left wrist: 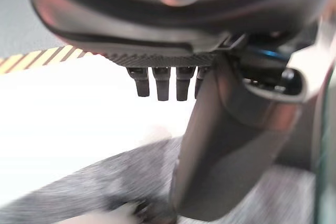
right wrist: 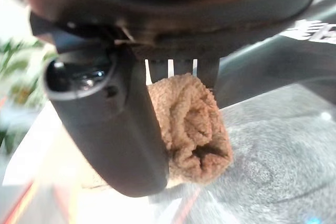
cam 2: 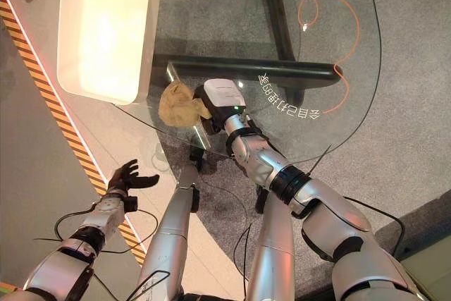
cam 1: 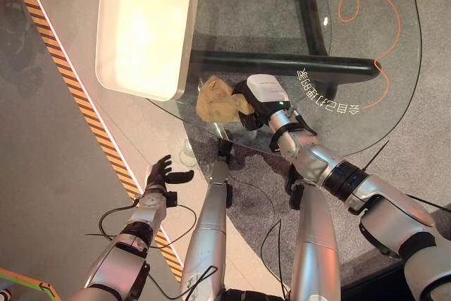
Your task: Wipe the table with a cloth and put it in the basket.
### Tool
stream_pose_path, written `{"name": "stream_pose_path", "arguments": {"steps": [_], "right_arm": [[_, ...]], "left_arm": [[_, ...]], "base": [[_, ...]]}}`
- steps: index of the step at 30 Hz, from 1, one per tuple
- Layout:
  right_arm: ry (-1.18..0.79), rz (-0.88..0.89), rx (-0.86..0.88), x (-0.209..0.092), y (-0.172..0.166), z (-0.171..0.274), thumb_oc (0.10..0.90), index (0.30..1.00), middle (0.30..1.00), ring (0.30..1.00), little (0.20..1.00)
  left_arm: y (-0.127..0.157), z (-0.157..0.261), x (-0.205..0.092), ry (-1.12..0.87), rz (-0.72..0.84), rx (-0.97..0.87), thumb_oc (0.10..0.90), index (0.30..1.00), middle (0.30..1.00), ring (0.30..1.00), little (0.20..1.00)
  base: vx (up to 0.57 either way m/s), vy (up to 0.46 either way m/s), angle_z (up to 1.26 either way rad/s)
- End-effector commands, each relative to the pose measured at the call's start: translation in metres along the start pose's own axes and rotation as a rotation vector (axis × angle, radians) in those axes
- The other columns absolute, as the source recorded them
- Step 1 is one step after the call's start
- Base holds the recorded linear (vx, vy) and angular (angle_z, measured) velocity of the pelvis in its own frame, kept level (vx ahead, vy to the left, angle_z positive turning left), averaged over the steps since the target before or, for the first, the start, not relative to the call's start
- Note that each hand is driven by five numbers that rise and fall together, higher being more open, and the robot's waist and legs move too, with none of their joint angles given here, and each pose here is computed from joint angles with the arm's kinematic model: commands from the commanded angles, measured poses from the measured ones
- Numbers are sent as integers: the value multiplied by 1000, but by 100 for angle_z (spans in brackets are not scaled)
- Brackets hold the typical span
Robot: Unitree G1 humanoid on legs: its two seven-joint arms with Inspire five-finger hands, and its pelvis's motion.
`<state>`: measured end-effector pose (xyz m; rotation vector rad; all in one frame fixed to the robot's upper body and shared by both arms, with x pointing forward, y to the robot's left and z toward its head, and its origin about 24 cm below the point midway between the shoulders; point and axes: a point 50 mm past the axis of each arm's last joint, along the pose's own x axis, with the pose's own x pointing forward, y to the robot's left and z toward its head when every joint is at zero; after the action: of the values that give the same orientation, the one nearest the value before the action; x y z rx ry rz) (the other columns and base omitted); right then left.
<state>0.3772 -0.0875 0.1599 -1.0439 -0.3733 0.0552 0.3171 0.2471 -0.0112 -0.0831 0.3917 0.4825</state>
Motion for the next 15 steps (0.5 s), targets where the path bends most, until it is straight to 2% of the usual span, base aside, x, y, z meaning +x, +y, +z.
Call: {"name": "stream_pose_path", "arguments": {"steps": [1,8,15], "right_arm": [[-124,-283,234,14,-40,44,100,300,300,300,200],[-99,-446,346,6,-65,38,100,300,300,300,200],[-119,-546,393,-7,-79,32,100,300,300,300,200]], "left_arm": [[31,30,6,-114,198,-186,800,900,900,900,900],[30,91,1,-359,245,-461,800,900,900,900,900],[44,113,-6,-474,292,-682,800,900,900,900,900]], "base": [[0,0,0],[-3,-7,-1],[-5,-5,1]]}}
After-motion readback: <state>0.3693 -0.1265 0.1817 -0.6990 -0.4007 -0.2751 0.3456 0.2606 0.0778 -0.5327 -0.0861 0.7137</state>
